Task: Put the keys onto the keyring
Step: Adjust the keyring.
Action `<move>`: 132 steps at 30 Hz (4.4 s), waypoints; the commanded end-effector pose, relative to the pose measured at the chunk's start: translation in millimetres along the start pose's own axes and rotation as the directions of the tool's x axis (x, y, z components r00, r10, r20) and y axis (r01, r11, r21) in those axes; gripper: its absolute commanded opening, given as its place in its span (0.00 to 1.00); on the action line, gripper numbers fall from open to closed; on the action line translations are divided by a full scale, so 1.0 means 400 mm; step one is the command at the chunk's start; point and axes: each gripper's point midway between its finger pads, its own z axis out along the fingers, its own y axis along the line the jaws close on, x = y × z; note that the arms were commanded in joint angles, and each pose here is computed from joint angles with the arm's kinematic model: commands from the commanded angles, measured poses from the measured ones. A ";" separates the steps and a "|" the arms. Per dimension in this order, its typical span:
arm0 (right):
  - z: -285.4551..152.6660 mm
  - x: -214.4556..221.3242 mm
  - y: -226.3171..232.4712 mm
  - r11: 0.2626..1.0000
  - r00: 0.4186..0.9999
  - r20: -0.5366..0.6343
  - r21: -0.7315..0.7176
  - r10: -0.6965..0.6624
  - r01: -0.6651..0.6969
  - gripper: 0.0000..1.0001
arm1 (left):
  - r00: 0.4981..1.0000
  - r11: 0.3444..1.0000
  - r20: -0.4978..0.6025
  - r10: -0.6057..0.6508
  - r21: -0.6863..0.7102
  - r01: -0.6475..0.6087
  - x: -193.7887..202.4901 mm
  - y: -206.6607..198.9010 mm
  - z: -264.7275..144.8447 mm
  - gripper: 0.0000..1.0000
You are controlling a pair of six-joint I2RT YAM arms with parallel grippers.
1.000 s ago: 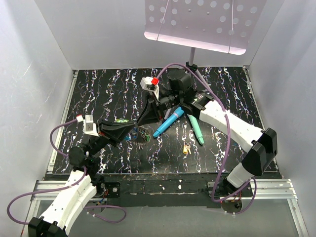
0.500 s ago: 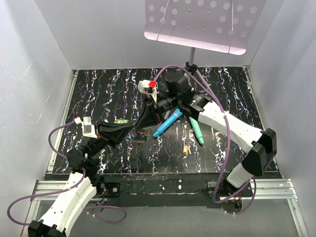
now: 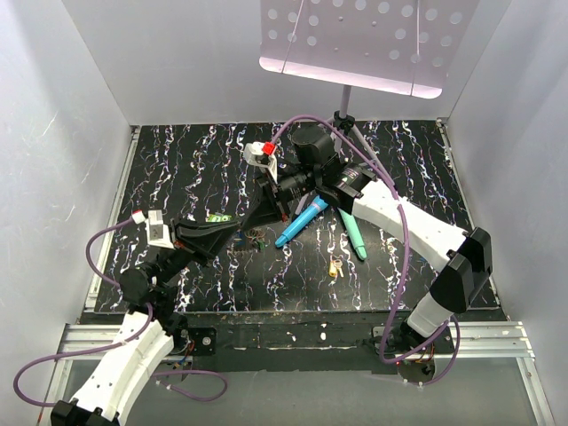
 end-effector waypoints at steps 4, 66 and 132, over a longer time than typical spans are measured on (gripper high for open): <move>-0.007 -0.034 0.041 0.999 0.999 -0.020 0.013 -0.036 0.036 0.01 | 0.999 0.997 -0.032 -0.028 -0.073 0.025 -0.012 0.015 0.009 0.00; -0.028 0.188 0.003 0.965 0.905 -0.346 0.005 0.249 -0.264 0.01 | 0.532 0.778 -0.568 -0.628 -0.441 0.448 0.178 -0.020 -0.037 0.26; -0.102 0.143 0.015 0.934 0.921 -0.175 -0.156 -0.347 0.322 0.64 | 0.583 0.899 -0.688 -0.432 -0.382 0.215 0.190 -0.004 -0.090 0.00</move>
